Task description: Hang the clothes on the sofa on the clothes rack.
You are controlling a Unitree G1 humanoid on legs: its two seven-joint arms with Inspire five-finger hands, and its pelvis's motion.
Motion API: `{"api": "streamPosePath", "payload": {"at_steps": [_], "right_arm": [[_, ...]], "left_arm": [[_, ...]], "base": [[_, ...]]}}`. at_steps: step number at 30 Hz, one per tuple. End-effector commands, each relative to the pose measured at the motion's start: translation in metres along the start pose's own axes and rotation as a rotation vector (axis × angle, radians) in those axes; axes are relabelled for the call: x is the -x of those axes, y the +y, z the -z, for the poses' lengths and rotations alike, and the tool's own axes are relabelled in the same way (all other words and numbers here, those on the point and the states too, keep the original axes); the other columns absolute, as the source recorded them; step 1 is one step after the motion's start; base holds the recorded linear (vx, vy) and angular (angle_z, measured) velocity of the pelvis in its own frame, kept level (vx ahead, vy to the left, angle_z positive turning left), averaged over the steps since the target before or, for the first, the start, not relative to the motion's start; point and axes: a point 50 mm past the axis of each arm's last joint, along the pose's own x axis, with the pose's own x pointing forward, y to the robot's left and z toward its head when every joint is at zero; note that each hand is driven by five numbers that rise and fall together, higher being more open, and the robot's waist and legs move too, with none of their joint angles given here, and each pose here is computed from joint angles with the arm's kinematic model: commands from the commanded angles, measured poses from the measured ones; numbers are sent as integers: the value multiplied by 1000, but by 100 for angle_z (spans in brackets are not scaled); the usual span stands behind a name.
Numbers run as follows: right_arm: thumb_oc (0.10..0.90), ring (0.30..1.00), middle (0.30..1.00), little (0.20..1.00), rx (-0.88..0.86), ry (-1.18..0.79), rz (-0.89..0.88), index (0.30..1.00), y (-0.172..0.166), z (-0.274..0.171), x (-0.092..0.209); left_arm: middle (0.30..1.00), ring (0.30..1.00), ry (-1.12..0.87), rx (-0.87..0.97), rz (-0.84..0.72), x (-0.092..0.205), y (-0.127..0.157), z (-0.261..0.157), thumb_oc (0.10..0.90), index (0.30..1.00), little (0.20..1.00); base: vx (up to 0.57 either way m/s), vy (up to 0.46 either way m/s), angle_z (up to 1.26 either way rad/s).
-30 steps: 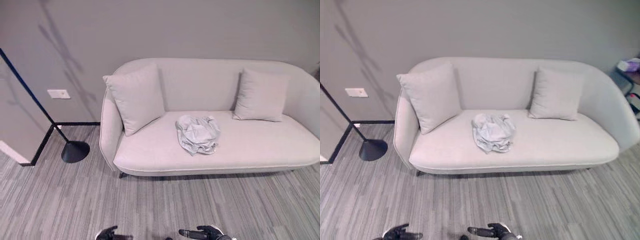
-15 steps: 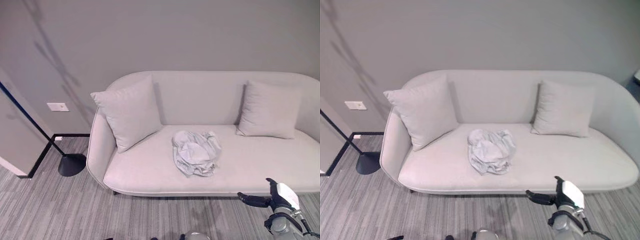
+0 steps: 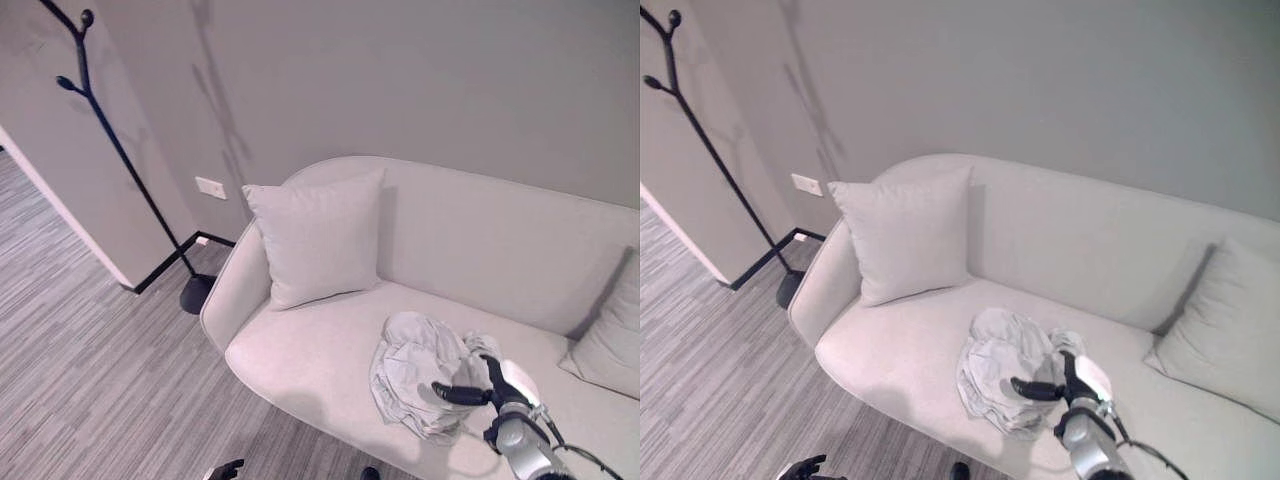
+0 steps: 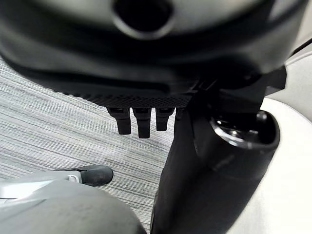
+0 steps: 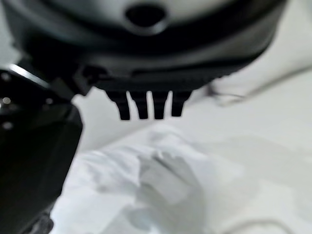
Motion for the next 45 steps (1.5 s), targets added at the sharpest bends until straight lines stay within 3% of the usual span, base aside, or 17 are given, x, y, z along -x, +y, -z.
{"api": "streamPosePath", "payload": {"at_steps": [1,5,7,8,11,15,19,25,32,41,42,43,45], "right_arm": [[800,900,900,900,-69,-105,150,900,-24,-29,-13],[800,900,900,900,-11,-142,156,900,-23,-58,-27],[800,900,900,900,195,-124,192,900,-30,-76,-42],[800,900,900,900,195,-124,192,900,-30,-76,-42],[800,900,900,900,437,-57,266,900,-56,-74,-52],[800,900,900,900,518,-41,431,900,-91,-72,-55],[800,900,900,900,614,-74,511,900,-98,-73,-54],[800,900,900,900,591,-26,522,900,-90,-58,-50],[800,900,900,900,506,21,448,900,-51,-31,-37],[800,900,900,900,415,78,478,900,-60,-28,-38],[491,436,436,436,384,87,474,436,-59,-29,-39],[400,300,300,300,339,94,451,300,-55,-30,-39],[400,300,300,300,302,89,413,300,-48,-33,-38]], "left_arm": [[900,900,-46,-137,-12,-2,4,-10,800,900,900],[900,900,-67,-163,-30,-3,3,-15,800,900,900],[900,900,-212,-198,-47,-6,-1,-53,800,900,900],[900,900,-212,-198,-47,-6,-1,-53,800,900,900],[900,900,-414,-314,-35,-1,-17,-98,800,900,900],[900,900,-565,-433,-24,6,-33,-124,800,900,900],[900,900,-587,-499,-98,6,-31,-128,800,900,900],[900,900,-654,-491,-151,10,-34,-142,800,900,900],[900,900,-658,-548,-181,9,-34,-140,800,900,900],[900,900,-733,-546,-208,14,-31,-154,800,900,900],[900,900,-734,-543,-209,14,-31,-155,800,900,900],[900,900,-733,-541,-210,14,-31,-157,800,900,900],[900,900,-726,-536,-213,14,-30,-158,800,900,900]], "base": [[-58,-31,53],[-85,19,49],[-262,118,27],[-226,113,22],[-89,75,11],[-19,78,3],[13,41,-20],[2,5,-5],[3,-12,-1],[-3,-31,-5],[0,-18,-8],[2,-32,-11],[6,-25,-9]]}}
